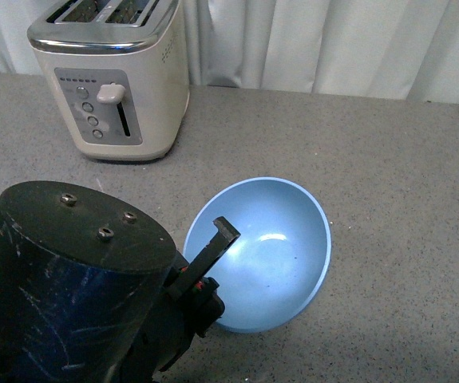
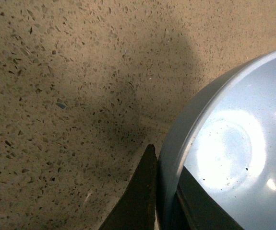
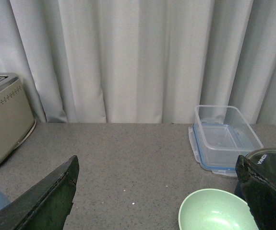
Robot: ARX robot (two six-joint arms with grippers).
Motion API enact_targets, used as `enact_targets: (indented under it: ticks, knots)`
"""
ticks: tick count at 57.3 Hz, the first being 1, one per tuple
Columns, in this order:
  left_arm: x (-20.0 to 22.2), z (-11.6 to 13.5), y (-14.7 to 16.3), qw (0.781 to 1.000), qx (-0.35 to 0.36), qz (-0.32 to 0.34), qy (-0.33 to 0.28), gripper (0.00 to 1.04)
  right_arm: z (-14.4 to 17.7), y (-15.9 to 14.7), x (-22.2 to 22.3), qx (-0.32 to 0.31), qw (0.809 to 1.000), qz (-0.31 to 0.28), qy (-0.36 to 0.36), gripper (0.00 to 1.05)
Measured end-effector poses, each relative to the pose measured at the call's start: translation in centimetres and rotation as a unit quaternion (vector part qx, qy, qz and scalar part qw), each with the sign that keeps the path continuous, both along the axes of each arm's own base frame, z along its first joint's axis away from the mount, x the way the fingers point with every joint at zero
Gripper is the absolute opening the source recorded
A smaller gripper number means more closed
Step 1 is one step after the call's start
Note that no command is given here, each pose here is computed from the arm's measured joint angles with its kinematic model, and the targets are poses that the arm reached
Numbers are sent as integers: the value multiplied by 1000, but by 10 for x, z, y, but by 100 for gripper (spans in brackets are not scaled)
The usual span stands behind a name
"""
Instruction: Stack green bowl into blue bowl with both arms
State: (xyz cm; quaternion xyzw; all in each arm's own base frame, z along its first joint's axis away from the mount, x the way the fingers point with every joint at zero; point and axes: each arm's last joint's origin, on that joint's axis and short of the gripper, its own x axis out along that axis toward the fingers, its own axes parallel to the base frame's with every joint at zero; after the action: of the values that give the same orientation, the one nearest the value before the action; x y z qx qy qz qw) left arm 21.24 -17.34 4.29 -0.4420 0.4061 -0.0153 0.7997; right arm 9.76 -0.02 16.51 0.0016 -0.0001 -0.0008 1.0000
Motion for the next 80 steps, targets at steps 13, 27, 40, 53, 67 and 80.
enact_targets:
  ticks: [13, 27, 40, 53, 67, 80]
  knots:
    - [-6, -11, -5, 1000, -12, 4, 16, 4, 0, 0, 0, 0, 1000, 0, 0, 96]
    - [6, -17, -24, 999, -44, 21, 23, 4, 0, 0, 0, 0, 1000, 0, 0, 96]
    - [19, -15, -41, 996, -79, 34, 20, 4, 0, 0, 0, 0, 1000, 0, 0, 96]
    - [16, -15, -43, 992, -123, 12, 11, 4, 0, 0, 0, 0, 1000, 0, 0, 96]
    - [7, -25, -36, 991, -133, -16, 17, 4, 0, 0, 0, 0, 1000, 0, 0, 96]
    - [5, -41, -31, 995, -91, -8, 51, 4, 0, 0, 0, 0, 1000, 0, 0, 96]
